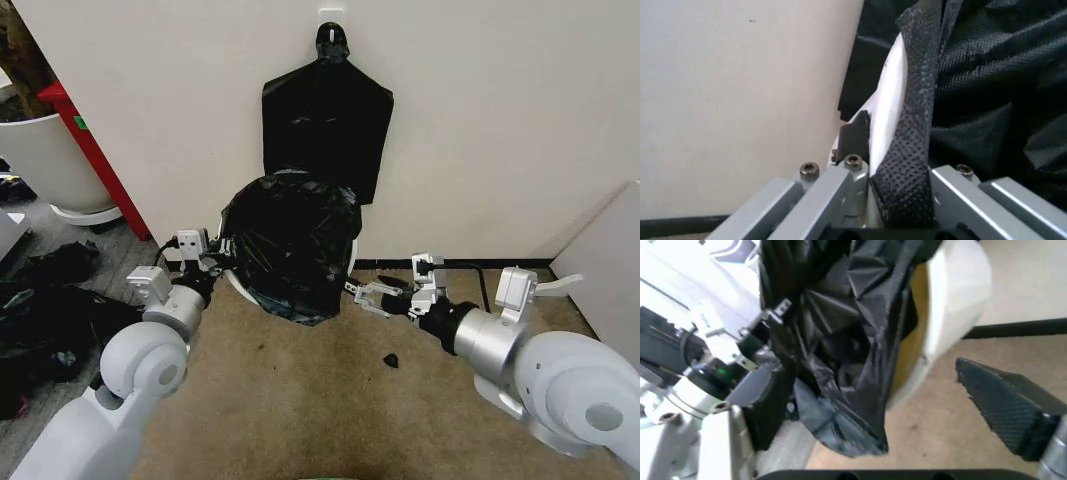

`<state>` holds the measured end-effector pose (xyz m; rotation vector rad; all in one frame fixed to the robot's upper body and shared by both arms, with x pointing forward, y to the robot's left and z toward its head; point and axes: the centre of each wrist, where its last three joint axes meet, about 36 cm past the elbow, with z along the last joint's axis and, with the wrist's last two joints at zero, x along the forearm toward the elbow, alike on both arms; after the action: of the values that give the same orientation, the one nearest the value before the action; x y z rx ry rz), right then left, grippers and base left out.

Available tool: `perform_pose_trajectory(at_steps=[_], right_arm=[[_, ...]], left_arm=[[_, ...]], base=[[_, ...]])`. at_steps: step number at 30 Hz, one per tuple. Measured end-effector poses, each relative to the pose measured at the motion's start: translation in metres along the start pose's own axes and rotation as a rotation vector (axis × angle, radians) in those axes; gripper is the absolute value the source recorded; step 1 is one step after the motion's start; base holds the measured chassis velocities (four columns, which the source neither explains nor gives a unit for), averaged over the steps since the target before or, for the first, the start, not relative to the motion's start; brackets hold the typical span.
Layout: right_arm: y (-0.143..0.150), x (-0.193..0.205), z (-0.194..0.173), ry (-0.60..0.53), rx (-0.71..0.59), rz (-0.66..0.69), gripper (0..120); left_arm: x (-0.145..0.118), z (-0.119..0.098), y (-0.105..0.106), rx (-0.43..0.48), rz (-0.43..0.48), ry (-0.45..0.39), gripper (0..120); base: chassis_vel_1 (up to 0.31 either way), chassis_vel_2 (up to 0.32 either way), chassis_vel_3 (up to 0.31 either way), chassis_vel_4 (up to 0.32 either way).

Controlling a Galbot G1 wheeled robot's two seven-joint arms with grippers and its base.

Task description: Place the garbage bag over the trash bin.

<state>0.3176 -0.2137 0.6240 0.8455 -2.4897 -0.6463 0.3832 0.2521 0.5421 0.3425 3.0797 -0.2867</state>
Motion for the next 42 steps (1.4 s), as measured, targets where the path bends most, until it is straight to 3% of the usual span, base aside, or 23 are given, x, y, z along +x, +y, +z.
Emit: perform_pose_trajectory(at_steps=[8,30,42], right_arm=[[0.006,-0.01,0.005,-0.018,0.005,-0.013,80],[-0.005,-0.009,0.01,-0.014,0.003,0.044,0],[-0.006,-0.006,0.012,-0.016,-0.005,0.052,0]], left_arm=[[0.001,0.004,-0.004,0.008,0.01,0.005,1],[0.003,0.001,-0.005,0.009,0.038,-0.002,1],[0.003,0.002,-0.005,0.033,0.047,0.0,1]], base=[[0.0,0.0,0.0,0.0],[0.0,0.0,0.0,0.0],[0.0,0.0,0.0,0.0]])
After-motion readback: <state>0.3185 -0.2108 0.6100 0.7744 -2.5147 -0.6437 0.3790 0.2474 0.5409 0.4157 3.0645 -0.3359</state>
